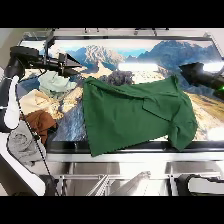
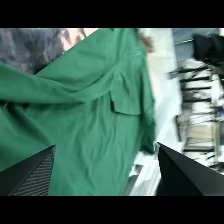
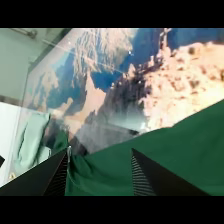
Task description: Fold the shirts.
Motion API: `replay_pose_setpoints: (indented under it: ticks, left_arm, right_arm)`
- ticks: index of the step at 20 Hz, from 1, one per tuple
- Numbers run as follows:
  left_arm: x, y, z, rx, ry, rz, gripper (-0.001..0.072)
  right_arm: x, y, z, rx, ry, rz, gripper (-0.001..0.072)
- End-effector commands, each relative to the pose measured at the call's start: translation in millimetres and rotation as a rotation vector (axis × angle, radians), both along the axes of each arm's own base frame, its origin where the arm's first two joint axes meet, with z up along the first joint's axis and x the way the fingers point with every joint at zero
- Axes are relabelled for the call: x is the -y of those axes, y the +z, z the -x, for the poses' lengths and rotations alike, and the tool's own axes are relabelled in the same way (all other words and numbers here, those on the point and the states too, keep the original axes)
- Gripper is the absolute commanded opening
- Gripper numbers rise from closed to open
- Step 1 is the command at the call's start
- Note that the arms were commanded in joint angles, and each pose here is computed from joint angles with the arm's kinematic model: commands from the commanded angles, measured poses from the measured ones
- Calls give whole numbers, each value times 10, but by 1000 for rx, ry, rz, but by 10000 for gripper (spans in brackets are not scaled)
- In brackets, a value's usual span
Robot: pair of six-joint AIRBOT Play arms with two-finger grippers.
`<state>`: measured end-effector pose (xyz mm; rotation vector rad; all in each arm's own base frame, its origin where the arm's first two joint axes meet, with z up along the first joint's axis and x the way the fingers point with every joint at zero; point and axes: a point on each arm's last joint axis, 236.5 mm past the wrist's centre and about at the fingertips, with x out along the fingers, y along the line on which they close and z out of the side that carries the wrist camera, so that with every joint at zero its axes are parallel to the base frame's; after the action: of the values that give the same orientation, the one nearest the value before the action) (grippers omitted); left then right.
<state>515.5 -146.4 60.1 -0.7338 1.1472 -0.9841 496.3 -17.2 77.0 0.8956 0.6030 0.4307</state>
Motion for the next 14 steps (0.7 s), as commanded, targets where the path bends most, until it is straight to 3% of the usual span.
replay_pose_setpoints:
  ticks: [1, 4, 5, 6, 7, 10, 14]
  left_arm:
    - [-188, -15, 246, -118, -39, 47, 713]
    - [-134, -84, 802, -213, -80, 43, 713]
    - [-86, -127, 943, -211, -71, 40, 713]
    - [-26, -182, 1093, -222, -56, 40, 713]
    - [8, -247, 1240, -241, -39, 41, 713]
    - [96, -382, 1669, -288, -21, 46, 713]
    - [163, -405, 2070, -282, 17, 27, 713]
  right_arm:
    - [616, -154, 455, -160, 20, 70, 438]
    - [1531, -678, 1341, -493, -139, 263, 443]
    - [1710, -854, 1649, -590, -173, 289, 475]
    - [1794, -1044, 1968, -681, -184, 286, 559]
    - [1779, -1214, 2238, -754, -174, 257, 595]
    - [1461, -1589, 2724, -841, -108, 140, 594]
    - [1147, -1897, 2894, -883, -72, 75, 594]
